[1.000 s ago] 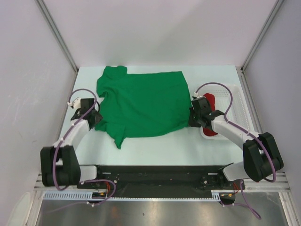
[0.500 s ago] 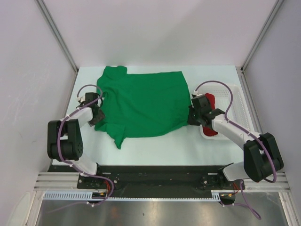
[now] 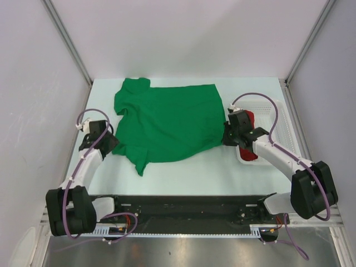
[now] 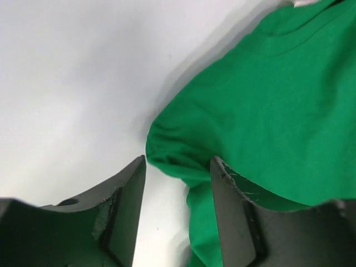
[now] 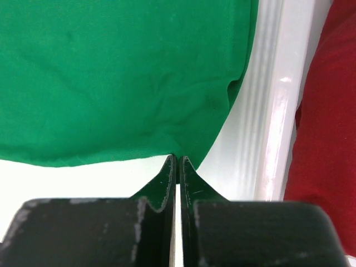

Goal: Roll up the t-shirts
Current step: Flatten out the T-shirt at the center of the board.

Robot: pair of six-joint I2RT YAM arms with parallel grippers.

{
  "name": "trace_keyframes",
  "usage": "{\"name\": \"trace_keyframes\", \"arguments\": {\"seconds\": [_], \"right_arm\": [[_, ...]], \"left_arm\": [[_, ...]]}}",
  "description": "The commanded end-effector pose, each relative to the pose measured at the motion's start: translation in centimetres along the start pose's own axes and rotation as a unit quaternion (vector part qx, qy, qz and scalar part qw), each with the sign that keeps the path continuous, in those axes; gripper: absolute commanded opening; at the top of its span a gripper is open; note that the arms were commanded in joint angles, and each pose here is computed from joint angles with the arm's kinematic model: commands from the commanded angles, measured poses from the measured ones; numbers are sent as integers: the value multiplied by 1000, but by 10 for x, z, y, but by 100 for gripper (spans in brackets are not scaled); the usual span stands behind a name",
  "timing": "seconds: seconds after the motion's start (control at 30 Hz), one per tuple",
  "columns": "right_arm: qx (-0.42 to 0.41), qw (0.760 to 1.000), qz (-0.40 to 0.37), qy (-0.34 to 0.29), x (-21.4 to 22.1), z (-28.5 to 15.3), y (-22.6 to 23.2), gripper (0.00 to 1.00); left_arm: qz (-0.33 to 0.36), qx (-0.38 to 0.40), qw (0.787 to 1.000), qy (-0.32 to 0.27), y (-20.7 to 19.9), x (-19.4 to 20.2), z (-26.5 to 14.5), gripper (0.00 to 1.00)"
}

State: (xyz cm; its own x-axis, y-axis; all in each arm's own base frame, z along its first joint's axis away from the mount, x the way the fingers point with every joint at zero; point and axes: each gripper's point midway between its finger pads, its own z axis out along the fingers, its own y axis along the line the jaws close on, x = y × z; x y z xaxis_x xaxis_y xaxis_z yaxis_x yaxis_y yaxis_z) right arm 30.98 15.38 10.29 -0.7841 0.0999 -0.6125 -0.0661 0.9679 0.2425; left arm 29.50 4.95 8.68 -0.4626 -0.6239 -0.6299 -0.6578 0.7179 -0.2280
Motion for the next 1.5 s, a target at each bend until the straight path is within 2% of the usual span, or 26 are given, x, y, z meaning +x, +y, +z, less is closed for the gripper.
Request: {"name": "trace_keyframes", "arguments": {"seconds": [0.0,0.1,0.3,0.53,0.77,1.0,1.2,1.27,1.33,1.4,1.43,1.47], "right_arm": [[-23,999,-6,-32,-25,-14,12,0],[-22,999,-9,-30,-25,-14,11,0],[-23,999,-13,-27,-24,-14,10,0],[-26,999,-17,-26,-24,-16,10,0],[-25,999,-20,-22,-22,-13,10,0],[-28,999,-22,-23,-23,-12,11,0],[-26,999,-22,-22,-23,-11,10,0],[-27,999,-22,-20,-22,-11,10,0],[-26,999,-22,-21,-22,-12,9,0],[-28,999,-24,-23,-23,-13,10,0],[-26,999,-24,-22,-22,-14,9,0],[-26,999,-24,-22,-22,-14,9,0]], "left_arm": [[-64,3,997,43,5,30,4,54],[-96,-5,993,66,6,44,9,55],[-159,-30,985,61,13,50,13,56],[-167,-24,985,42,7,41,22,56],[-182,-3,983,25,4,33,9,56],[-197,-31,980,20,15,37,13,57],[-207,-62,975,42,21,51,26,53],[-205,-64,976,41,21,51,32,50],[-197,-63,977,42,17,47,35,40],[-171,-51,983,35,5,37,36,26],[-157,-52,986,30,2,33,33,14],[-128,-56,990,13,0,25,30,9]]}}
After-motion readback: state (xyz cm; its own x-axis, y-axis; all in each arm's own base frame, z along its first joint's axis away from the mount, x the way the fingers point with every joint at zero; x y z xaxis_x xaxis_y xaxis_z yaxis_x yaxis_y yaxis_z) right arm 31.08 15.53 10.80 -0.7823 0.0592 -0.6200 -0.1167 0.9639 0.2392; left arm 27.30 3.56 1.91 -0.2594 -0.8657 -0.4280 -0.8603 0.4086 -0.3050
